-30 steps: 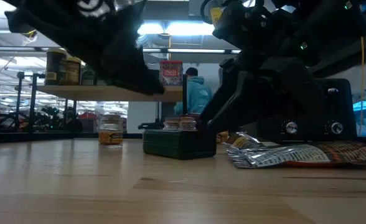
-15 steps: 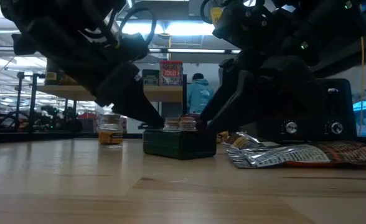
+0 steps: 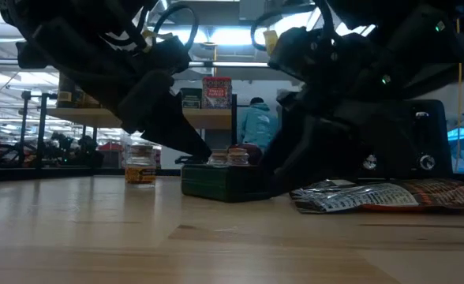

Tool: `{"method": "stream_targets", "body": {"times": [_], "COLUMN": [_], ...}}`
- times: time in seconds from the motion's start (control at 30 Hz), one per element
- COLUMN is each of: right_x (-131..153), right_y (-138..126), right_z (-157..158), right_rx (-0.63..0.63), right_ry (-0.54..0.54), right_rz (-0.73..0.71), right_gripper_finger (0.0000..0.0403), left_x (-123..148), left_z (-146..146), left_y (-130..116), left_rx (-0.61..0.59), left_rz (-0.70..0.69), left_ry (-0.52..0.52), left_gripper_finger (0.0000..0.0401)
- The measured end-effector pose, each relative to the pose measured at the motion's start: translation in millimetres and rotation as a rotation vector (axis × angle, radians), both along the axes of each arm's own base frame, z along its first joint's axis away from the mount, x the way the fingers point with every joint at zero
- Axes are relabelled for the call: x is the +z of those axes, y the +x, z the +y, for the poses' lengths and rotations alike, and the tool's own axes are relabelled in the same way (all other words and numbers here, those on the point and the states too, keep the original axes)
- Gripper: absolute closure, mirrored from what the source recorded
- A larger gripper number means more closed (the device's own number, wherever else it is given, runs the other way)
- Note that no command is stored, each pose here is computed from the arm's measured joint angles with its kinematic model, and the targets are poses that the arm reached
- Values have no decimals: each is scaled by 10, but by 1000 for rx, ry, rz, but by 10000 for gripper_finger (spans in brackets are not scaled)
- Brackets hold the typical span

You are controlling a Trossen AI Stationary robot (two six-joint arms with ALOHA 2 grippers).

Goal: Shelf spices
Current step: Put the black seasoning can aligned with the other black seasoning cans on the shelf

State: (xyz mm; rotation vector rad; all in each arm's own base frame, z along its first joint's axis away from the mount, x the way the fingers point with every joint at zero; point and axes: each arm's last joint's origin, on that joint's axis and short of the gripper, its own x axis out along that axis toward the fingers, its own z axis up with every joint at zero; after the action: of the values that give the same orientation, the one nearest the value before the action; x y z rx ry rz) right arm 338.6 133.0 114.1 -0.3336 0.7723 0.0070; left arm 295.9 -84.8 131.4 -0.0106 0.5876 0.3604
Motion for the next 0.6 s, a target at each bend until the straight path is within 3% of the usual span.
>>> {"method": "stream_targets", "body": {"times": [0.6], "right_x": [50], "right_y": [80], "right_z": [12], "right_rx": [-39], "right_ry": [-33], "right_rz": [-124], "right_gripper_finger": [162], "left_x": [-140], "left_z": [72], "left_y": [38], "left_rx": [47], "left_rz": [33], "left_ry": [-2], "left_gripper_finger": [136]}}
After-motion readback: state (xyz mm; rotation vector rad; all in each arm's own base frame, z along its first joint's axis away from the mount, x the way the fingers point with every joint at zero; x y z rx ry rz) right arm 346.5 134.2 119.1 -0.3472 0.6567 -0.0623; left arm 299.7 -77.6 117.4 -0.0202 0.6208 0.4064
